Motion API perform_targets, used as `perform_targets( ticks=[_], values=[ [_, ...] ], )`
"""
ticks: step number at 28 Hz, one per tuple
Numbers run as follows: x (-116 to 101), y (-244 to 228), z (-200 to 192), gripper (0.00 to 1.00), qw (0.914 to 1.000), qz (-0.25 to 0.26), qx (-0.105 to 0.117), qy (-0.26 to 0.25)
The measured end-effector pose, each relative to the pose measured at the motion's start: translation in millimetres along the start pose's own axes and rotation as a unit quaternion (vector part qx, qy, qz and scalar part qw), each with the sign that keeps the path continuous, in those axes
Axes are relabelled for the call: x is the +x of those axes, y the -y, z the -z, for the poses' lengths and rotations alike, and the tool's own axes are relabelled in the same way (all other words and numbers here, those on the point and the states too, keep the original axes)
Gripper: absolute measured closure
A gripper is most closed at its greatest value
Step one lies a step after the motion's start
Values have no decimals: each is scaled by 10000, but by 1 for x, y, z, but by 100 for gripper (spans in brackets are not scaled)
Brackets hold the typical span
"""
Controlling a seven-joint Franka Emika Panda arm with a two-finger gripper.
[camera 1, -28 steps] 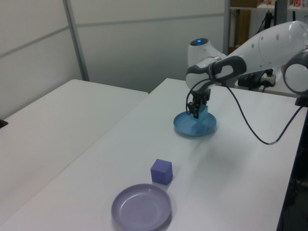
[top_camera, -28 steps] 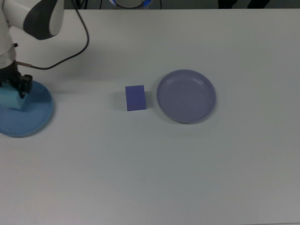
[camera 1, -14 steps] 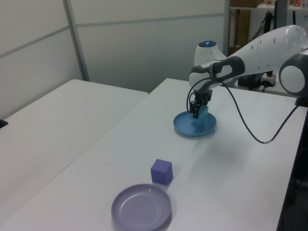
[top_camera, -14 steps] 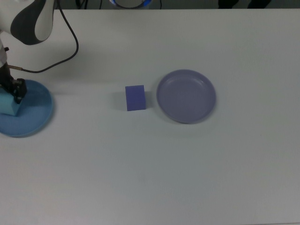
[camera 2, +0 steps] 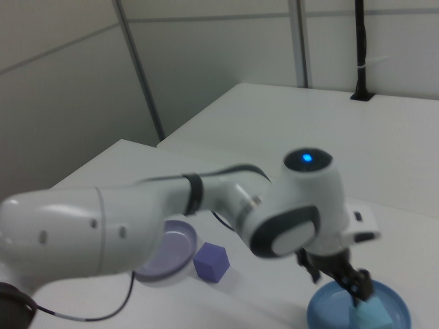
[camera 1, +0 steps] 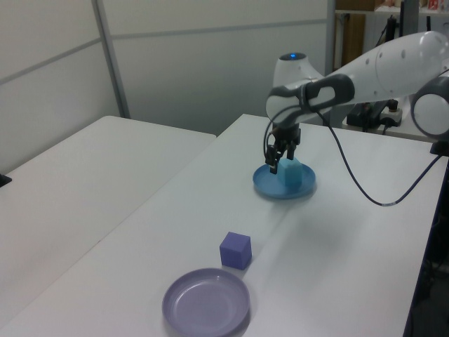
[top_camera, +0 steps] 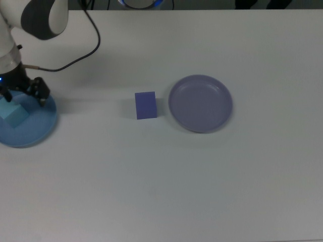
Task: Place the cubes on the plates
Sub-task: 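Lift the gripper and move it over the purple cube, then lower the gripper and grasp the purple cube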
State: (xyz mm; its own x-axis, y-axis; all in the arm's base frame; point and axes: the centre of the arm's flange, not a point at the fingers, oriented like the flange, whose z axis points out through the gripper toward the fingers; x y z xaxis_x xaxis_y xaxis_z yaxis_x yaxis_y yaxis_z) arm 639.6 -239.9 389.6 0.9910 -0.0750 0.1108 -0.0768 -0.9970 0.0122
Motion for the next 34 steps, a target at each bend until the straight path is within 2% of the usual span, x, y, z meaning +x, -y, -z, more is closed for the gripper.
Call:
perform_targets(
  ticks=[3, 5, 10, 14, 16, 18, 22, 29, 34],
  values=[
    [-3, 39, 35, 0, 9992, 53, 350, 179],
    [-6, 64, 56, 0, 9985, 103, 462, 287],
    [-20, 142, 95, 0, 9948, 429, 622, 690],
    [-32, 207, 89, 0, 9900, 797, 656, 962],
    [-38, 231, 77, 0, 9883, 879, 586, 1100],
    [-42, 256, 59, 0, 9879, 923, 421, 1178],
    [-44, 284, 23, 0, 9903, 901, 169, 1043],
    [-40, 294, -35, 0, 9929, 833, -116, 844],
    [-37, 296, -52, 0, 9932, 849, -151, 782]
  ],
)
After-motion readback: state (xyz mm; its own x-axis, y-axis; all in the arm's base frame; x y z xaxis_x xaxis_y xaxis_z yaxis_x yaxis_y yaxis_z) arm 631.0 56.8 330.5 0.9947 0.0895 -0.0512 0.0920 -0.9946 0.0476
